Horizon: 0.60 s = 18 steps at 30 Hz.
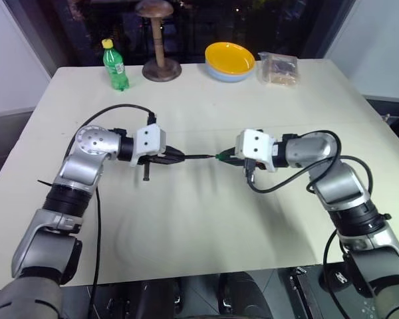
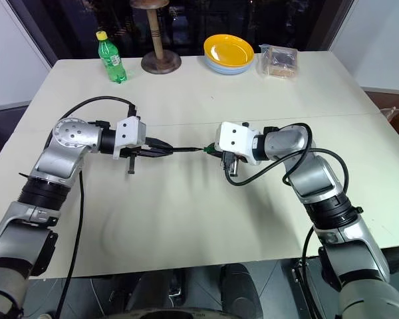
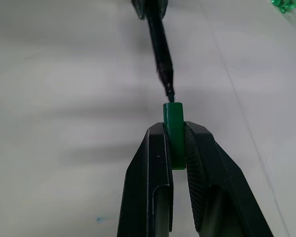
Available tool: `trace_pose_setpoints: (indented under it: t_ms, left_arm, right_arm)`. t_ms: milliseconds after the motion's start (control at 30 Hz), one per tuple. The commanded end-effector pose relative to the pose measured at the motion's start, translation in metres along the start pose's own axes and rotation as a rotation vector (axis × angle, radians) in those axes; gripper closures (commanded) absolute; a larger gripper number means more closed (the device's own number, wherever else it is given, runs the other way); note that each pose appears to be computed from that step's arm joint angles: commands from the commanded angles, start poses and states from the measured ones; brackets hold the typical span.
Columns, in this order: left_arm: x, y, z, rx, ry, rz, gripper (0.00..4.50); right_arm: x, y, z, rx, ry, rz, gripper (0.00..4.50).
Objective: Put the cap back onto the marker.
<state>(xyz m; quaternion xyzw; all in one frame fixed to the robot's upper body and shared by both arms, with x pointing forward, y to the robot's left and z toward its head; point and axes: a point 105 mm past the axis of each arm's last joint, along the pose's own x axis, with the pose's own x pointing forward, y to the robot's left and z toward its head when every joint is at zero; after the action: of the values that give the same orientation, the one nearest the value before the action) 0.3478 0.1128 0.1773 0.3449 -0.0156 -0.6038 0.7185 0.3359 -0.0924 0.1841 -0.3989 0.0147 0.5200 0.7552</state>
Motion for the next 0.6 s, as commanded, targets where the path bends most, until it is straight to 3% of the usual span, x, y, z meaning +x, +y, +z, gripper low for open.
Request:
trace_pose_setpoints:
  t_ms: [33,600]
  left_arm:
    - [-0.0049,0.0059,0.0098,0.033,-0.02,0.026,4.5]
    - [-0.0032,0.0081,0.0131,0.048,-0.028,0.034,4.5]
  right_arm:
    - [-0.0031,-0.0067,0.0127,-0.034,-0.034,-0.021,4.42]
    - [0.0022,0.0009,0.0172,-0.03,-0.05,0.005,4.42]
